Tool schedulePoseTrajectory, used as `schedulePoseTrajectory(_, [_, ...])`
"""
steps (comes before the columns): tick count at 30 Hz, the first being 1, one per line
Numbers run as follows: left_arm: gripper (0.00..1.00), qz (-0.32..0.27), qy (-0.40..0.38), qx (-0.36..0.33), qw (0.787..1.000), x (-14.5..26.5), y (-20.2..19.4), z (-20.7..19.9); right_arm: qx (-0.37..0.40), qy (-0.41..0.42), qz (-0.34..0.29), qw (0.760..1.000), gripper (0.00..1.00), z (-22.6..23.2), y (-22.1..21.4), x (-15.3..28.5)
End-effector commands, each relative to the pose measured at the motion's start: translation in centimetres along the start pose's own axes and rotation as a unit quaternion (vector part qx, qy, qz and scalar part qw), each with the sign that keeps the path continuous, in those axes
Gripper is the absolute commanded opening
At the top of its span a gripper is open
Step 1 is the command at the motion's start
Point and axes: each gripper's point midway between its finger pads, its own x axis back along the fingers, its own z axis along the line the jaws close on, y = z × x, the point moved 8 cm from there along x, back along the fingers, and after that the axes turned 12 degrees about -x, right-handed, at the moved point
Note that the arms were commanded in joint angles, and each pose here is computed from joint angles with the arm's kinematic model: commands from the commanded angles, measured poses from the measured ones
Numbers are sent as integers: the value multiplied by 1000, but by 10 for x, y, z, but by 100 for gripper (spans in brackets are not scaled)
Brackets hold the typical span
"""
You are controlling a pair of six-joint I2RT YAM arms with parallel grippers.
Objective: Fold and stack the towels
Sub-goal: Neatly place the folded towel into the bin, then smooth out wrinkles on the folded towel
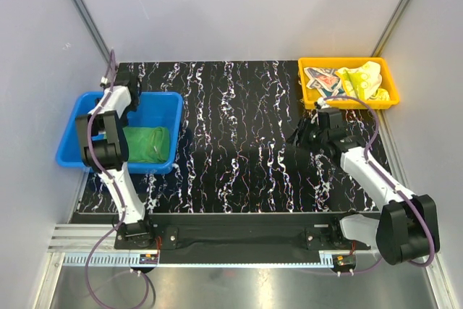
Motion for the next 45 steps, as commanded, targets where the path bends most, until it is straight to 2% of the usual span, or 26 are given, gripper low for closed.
schedulePoseTrajectory(1, [59, -60, -14, 96, 993, 52, 18, 45, 0, 13, -47, 999, 62, 22, 26, 14])
schedulePoseTrajectory(2, [69, -82, -35, 94, 992, 66, 19, 42, -5, 18, -63, 998, 69, 29, 35, 19])
schedulePoseTrajectory(3, [75, -113, -56, 105, 986, 87, 18, 53, -8, 12, -69, 998, 91, 32, 39, 21])
schedulePoseTrajectory(4, [82, -137, -71, 108, 982, 100, 20, 52, -9, 7, -80, 997, 99, 35, 44, 23])
schedulePoseTrajectory(5, [97, -165, -82, 93, 979, 118, 18, 49, -11, 14, -95, 995, 100, 46, 56, 29])
schedulePoseTrajectory(6, [99, -185, -106, 101, 972, 132, 16, 55, -15, 5, -89, 996, 100, 48, 58, 29])
schedulePoseTrajectory(10, [99, -246, -195, 71, 947, 180, 3, 40, -13, 6, -93, 996, 100, 66, 77, 35])
schedulePoseTrajectory(14, [96, -233, -285, 86, 926, 183, -13, 22, 15, 4, -102, 995, 100, 71, 86, 39])
schedulePoseTrajectory(16, [92, -268, -363, 73, 889, 202, -19, 19, 26, -23, -113, 993, 100, 65, 89, 38])
schedulePoseTrajectory(20, [89, -269, -321, 108, 902, 186, -20, 24, 37, -61, -134, 988, 100, 67, 105, 42])
schedulePoseTrajectory(22, [86, -248, -352, 122, 894, 180, -16, 27, 46, -74, -134, 987, 100, 66, 111, 37])
schedulePoseTrajectory(24, [83, -263, -400, 111, 871, 192, -13, 24, 48, -101, -143, 983, 100, 60, 125, 32])
schedulePoseTrajectory(28, [80, -286, -453, 68, 842, 211, -23, 14, 45, -130, -184, 973, 100, 58, 167, 33])
schedulePoseTrajectory(31, [80, -313, -518, 17, 796, 239, -36, 3, 48, -157, -218, 962, 100, 53, 195, 29])
schedulePoseTrajectory(34, [80, -341, -585, -21, 735, 269, -55, -7, 28, -178, -246, 952, 100, 41, 221, 22])
schedulePoseTrajectory(35, [80, -350, -597, -33, 721, 278, -58, -9, 22, -177, -255, 950, 100, 38, 228, 19])
schedulePoseTrajectory(37, [80, -358, -604, -58, 710, 292, -66, -17, 2, -190, -257, 948, 99, 23, 244, 6])
schedulePoseTrajectory(38, [80, -361, -616, -73, 696, 298, -69, -19, 1, -196, -241, 950, 98, 16, 245, -11])
schedulePoseTrajectory(39, [79, -361, -624, -86, 687, 302, -72, -22, -15, -213, -243, 946, 98, -4, 257, -11])
schedulePoseTrajectory(43, [79, -371, -630, -113, 673, 312, -80, -32, -33, -228, -228, 946, 96, -35, 280, -27])
schedulePoseTrajectory(45, [78, -369, -646, -117, 658, 318, -83, -34, -41, -238, -218, 946, 95, -53, 285, -37])
